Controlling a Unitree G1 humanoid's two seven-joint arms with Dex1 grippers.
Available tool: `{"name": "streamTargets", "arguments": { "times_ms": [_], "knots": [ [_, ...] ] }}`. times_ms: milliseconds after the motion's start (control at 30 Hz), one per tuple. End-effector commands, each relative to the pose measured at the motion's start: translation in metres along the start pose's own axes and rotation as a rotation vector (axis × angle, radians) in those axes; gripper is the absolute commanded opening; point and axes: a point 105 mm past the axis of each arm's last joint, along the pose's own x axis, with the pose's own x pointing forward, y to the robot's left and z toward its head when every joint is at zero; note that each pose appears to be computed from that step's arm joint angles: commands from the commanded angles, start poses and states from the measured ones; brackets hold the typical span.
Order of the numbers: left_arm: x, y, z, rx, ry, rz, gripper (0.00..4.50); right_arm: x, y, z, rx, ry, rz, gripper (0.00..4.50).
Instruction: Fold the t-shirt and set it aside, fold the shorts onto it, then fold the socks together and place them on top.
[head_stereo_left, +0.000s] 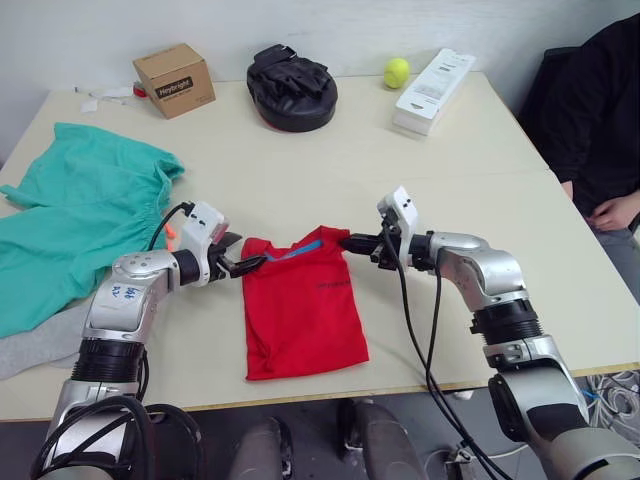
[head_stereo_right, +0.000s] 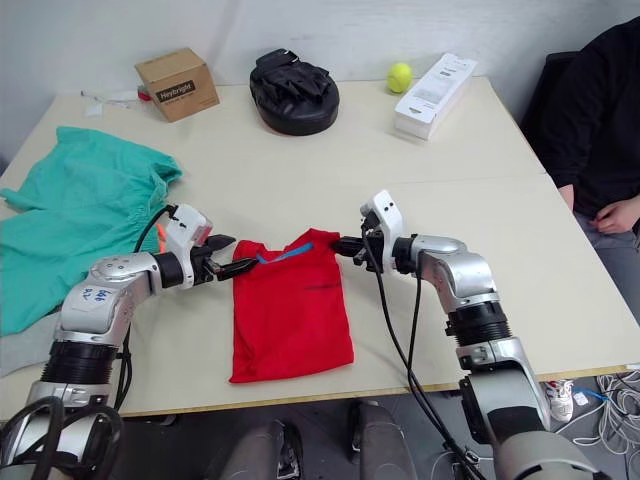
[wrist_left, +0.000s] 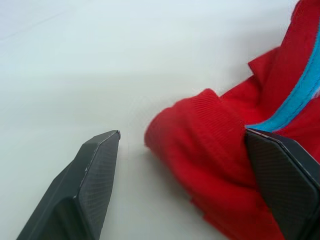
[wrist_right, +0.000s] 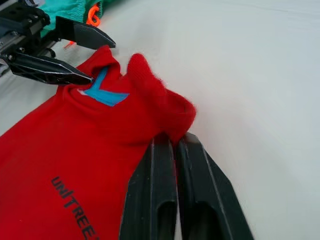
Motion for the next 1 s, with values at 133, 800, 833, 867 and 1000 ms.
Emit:
{"name": "streamTargets", "arguments": {
  "times_ms": [133,800,833,867,1000],
  "knots": [
    [-0.019,0.002,0.022,-0.027,-0.109,0.024,4.5,-0.02,0.001,0.028,-0.105,-0.101,-0.013,2.22],
    [-0.025,-0.095,-0.033,0.351,0.124,-0.352,2.61,0.004,0.079,-0.005,-0.547,-0.07,0.171,1.35],
    [-0.024,-0.095,-0.038,0.367,0.142,-0.356,2.27,0.01,0.081,-0.007,-0.548,-0.068,0.175,0.97],
    [-0.024,-0.094,-0.043,0.367,0.153,-0.356,1.94,0.018,0.083,-0.008,-0.517,-0.075,0.178,0.64],
    [-0.022,-0.088,-0.046,0.339,0.151,-0.319,0.59,0.04,0.082,-0.019,-0.51,-0.051,0.172,0.0]
  ]
}}
